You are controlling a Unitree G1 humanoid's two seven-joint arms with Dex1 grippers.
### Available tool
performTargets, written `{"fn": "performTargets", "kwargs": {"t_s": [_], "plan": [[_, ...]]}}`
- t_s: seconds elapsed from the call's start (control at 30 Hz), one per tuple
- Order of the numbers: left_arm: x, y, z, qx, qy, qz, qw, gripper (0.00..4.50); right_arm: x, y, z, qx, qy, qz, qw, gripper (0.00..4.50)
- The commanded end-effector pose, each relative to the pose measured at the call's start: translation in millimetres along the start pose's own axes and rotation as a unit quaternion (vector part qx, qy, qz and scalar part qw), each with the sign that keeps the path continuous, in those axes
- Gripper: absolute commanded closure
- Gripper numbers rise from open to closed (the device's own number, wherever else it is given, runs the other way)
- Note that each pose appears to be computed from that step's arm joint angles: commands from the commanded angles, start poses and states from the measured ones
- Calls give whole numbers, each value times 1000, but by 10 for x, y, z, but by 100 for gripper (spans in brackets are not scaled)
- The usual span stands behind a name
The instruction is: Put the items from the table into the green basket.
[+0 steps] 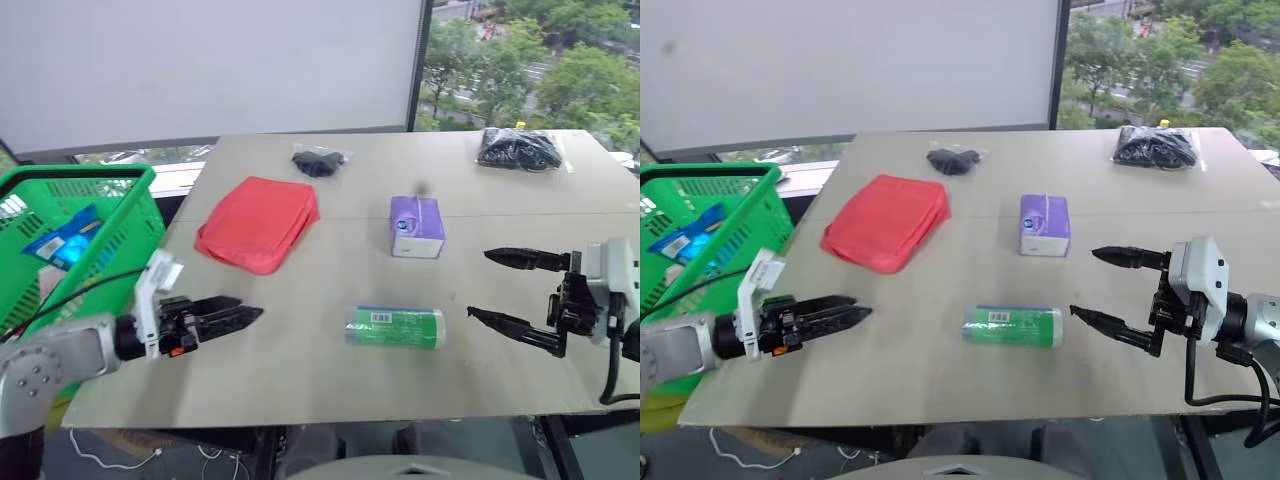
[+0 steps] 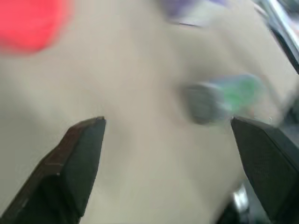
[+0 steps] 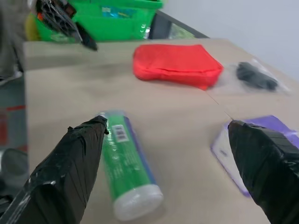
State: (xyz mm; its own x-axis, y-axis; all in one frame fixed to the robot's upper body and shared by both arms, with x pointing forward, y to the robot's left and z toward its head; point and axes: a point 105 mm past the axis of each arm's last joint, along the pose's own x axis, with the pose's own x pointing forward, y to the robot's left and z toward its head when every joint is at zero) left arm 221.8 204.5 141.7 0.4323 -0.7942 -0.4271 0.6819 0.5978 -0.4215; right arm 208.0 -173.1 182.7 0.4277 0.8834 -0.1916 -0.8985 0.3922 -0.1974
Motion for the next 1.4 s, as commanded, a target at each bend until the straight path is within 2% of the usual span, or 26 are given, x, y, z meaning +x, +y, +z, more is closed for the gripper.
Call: {"fn": "performTargets", "kwargs": {"t_s": [0.03,0.13,0.33,0.5,0.7,0.73,0.8,0.83,0.93,0.97,1.1,1.2,1.33,1.4], "plan": [[343,-220,192,158,57,-48,985,4,-95,6,49,-27,22,8,999,0],[705,-218,259,237,110,-55,964,4,-171,11,-1,-31,47,6,998,0],[1251,-348,207,303,176,-125,928,4,-240,39,30,-32,53,-8,998,0],[1380,-424,53,338,229,-169,897,4,-287,95,2,-23,69,-16,997,0],[1527,-271,-81,368,286,-166,869,4,-327,126,-95,-19,97,-16,995,0],[1551,-253,-121,373,294,-169,863,43,-325,130,-108,-18,101,-14,995,0],[1589,-261,-185,379,304,-182,855,69,-316,134,-128,-20,105,-8,994,0],[1597,-262,-197,383,305,-184,852,114,-311,136,-135,-21,107,-4,994,0],[1597,-251,-168,377,293,-177,860,230,-295,132,-136,-24,108,6,994,0],[1585,-244,-153,375,287,-172,865,251,-287,118,-128,-26,106,9,994,0],[1524,-224,-76,382,247,-152,877,259,-245,48,-81,-36,93,13,995,0],[1422,-290,114,365,171,-141,904,259,-193,4,-37,-43,76,15,996,0],[1194,-66,507,328,52,-21,943,259,-67,-87,71,-66,32,9,997,0],[1050,70,700,297,-14,52,953,259,8,-135,123,-82,11,7,997,0]]}}
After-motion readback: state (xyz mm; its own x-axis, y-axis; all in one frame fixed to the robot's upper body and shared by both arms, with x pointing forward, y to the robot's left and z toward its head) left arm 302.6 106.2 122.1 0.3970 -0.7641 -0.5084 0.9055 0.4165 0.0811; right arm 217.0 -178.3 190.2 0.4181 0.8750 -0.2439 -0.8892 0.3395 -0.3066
